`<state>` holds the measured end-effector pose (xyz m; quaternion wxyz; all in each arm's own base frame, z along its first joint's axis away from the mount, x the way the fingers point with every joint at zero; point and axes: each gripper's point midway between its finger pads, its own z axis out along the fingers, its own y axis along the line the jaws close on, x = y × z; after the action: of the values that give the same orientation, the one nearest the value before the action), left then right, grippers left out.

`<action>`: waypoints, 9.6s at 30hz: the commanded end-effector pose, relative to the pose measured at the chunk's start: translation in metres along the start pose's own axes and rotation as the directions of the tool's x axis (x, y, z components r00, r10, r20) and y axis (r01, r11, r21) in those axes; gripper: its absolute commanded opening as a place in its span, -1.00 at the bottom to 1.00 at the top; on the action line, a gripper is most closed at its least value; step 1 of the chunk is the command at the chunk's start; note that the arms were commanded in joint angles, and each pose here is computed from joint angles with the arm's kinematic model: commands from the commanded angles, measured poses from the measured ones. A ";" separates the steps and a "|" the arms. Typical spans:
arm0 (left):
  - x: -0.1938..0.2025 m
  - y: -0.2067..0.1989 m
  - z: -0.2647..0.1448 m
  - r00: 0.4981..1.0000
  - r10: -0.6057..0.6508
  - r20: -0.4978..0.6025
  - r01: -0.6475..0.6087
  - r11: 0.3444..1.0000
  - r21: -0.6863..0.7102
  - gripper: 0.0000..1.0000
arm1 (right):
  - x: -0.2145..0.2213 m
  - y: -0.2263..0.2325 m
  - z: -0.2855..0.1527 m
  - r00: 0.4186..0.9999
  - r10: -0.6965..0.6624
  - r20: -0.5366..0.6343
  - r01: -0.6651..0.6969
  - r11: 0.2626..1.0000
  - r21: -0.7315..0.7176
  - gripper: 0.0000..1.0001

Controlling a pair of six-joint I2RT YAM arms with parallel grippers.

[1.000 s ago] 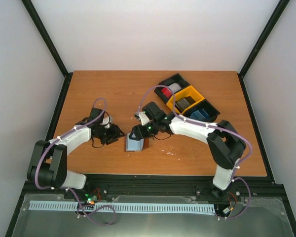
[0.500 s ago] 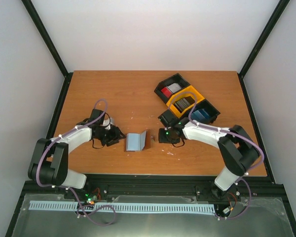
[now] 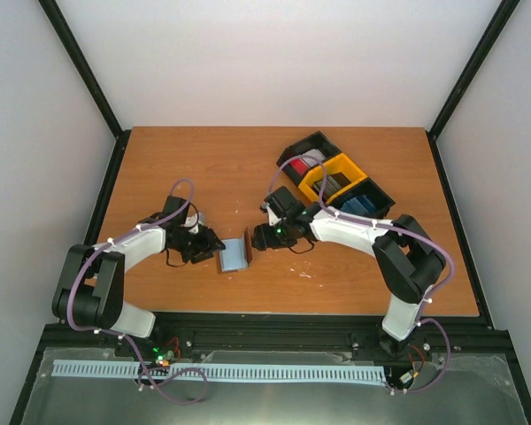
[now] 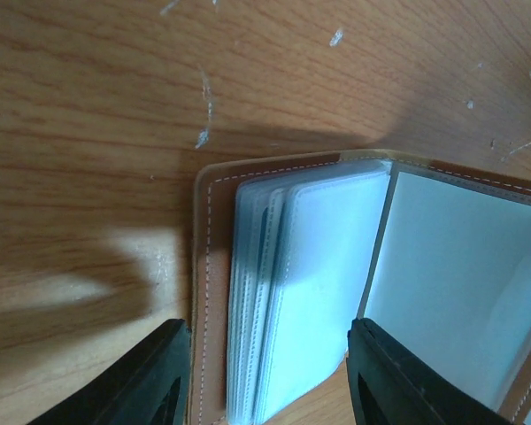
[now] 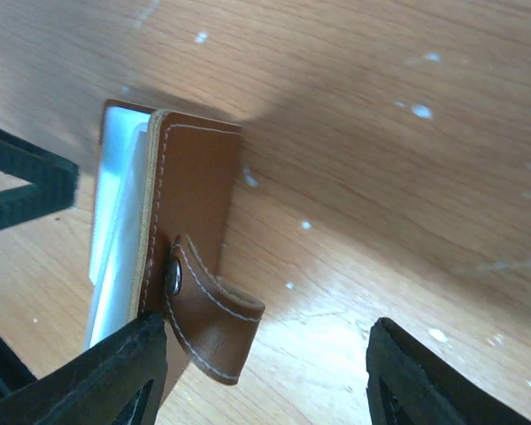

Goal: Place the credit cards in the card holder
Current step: Close the card holder at the center of the board, then turn over the card holder at the center of the board, then close the card holder at the center of the board.

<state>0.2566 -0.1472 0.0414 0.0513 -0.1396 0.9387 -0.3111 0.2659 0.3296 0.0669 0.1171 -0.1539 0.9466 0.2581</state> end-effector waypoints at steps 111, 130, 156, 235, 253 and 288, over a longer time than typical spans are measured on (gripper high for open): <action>0.075 -0.029 -0.022 0.974 0.009 -0.226 0.067 0.943 0.326 -0.14 | 0.068 0.027 0.113 0.889 -0.314 -0.333 0.311 0.948 -0.063 -0.09; 0.075 -0.018 -0.006 0.965 -0.093 -0.244 0.171 0.931 0.322 -0.35 | 0.060 0.026 0.110 0.926 -0.280 -0.254 0.281 0.959 -0.037 -0.21; 0.095 0.027 -0.016 0.930 -0.265 -0.254 0.269 0.963 -0.020 0.39 | 0.022 0.061 0.066 0.922 -0.313 -0.228 0.270 0.942 -0.198 -0.02; -0.071 -0.040 -0.057 0.966 -0.018 0.257 0.024 0.999 -0.021 0.53 | -0.038 -0.086 -0.053 0.927 -0.210 -0.310 0.373 0.444 0.815 -0.95; -0.089 -0.022 -0.098 0.937 -0.133 0.322 0.111 0.990 0.085 0.65 | 0.001 0.049 0.031 0.887 -0.331 -0.321 0.435 0.832 0.345 -0.06; -0.034 -0.039 0.008 0.996 0.057 -0.068 -0.047 0.990 0.136 0.66 | -0.004 0.002 0.012 0.971 -0.157 -0.181 0.179 0.978 0.109 -0.13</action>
<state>0.2887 -0.1662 0.0516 0.0249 -0.1339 0.9187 -0.3708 0.2778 0.3017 0.0395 0.0566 -0.2089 0.9730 0.0799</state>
